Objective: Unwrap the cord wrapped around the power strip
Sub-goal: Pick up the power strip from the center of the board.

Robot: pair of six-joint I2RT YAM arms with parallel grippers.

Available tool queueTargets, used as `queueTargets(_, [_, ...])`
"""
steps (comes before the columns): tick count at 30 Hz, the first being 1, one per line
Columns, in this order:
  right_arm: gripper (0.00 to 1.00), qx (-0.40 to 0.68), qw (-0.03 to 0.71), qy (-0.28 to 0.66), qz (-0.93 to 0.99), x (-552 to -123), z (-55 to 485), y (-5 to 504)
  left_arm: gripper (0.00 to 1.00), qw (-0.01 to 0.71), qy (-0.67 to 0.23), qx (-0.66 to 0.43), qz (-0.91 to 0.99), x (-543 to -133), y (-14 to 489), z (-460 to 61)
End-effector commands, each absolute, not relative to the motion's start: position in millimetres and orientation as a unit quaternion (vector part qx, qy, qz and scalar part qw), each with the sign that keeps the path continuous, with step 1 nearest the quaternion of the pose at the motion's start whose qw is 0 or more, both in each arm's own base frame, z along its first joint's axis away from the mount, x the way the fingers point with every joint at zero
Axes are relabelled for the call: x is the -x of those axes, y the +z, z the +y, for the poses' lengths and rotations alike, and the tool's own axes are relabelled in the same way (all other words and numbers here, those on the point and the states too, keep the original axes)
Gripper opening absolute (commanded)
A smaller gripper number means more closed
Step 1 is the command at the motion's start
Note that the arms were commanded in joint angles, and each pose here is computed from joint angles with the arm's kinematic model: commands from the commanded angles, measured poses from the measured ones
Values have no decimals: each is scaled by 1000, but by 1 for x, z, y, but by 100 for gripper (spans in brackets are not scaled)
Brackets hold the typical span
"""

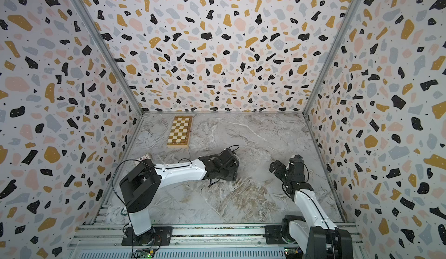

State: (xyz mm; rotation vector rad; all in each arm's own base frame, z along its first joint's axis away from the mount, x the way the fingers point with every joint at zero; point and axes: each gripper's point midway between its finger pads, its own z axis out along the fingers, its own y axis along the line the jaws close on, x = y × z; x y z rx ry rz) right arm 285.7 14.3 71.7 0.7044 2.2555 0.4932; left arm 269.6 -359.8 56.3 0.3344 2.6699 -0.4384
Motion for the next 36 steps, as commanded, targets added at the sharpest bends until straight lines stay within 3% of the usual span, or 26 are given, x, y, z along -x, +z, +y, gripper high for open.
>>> queueTargets(1, [99, -269, 357, 186, 875, -284, 14, 69, 66, 224, -154, -124, 954, -277, 56, -363])
queueTargets(8, [99, -267, 357, 186, 875, -285, 14, 71, 40, 244, -145, -138, 949, -282, 57, -361])
queueTargets(14, [98, -248, 345, 150, 893, -276, 7, 91, 5, 257, -185, -190, 929, -271, 90, -367])
queueTargets(19, [95, -210, 359, 194, 889, -270, 25, 133, 0, 290, -231, -285, 884, -254, 131, -367])
queueTargets(26, [94, -127, 423, 287, 850, -258, 58, 209, 0, 236, -276, -382, 850, -215, 171, -346])
queueTargets(31, [91, -70, 457, 313, 830, -241, 72, 237, 0, 249, -314, -439, 804, -188, 218, -320])
queueTargets(36, [87, -10, 505, 348, 790, -214, 88, 263, 0, 277, -297, -495, 768, -167, 257, -291])
